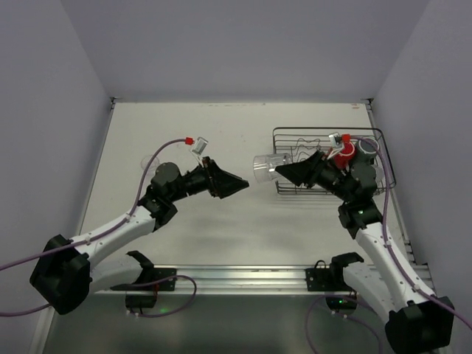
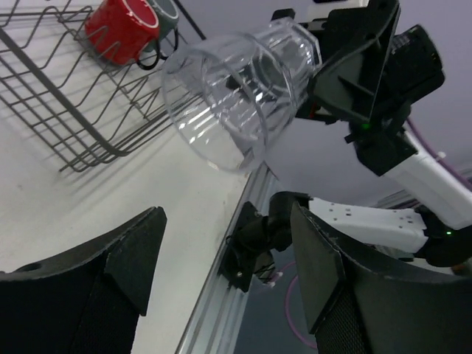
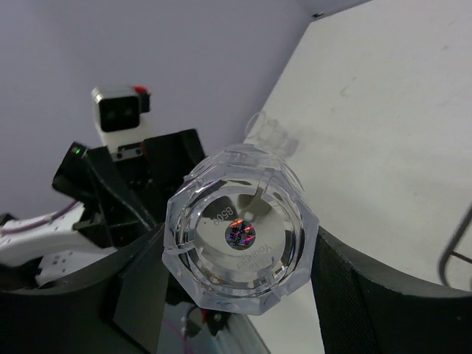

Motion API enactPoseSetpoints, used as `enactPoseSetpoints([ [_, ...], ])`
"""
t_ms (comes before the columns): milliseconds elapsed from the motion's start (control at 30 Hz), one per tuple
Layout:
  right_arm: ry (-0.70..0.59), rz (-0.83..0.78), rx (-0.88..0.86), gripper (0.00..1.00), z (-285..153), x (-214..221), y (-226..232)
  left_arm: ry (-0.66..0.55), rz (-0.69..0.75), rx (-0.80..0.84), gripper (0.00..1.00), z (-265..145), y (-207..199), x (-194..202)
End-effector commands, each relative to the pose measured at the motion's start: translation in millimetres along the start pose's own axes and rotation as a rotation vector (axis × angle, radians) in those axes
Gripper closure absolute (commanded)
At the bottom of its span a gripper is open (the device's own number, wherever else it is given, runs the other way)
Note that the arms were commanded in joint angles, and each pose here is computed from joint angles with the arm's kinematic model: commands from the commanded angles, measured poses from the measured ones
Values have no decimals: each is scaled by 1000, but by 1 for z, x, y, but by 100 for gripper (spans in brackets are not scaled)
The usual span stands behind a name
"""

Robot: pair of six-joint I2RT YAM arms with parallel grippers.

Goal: Unload the cups from the dish rack

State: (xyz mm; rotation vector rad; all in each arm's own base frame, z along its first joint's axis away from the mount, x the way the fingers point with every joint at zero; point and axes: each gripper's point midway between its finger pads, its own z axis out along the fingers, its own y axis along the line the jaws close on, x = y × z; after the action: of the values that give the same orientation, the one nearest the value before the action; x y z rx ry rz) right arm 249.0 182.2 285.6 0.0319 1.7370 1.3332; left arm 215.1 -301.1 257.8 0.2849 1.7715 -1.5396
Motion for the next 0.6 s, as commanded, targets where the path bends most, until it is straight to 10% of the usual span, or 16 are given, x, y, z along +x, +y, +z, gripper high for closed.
enactPoseSetpoints([
  [0, 48, -6, -217, 60, 6, 9, 47, -70, 17, 170, 27, 6, -40, -17],
  [300, 123, 77, -239, 60, 26, 38, 33, -68, 10, 199, 46, 15, -43, -13],
  [567, 178, 138, -284, 54, 37, 55, 36, -115, 41, 176, 100, 16, -40, -20],
])
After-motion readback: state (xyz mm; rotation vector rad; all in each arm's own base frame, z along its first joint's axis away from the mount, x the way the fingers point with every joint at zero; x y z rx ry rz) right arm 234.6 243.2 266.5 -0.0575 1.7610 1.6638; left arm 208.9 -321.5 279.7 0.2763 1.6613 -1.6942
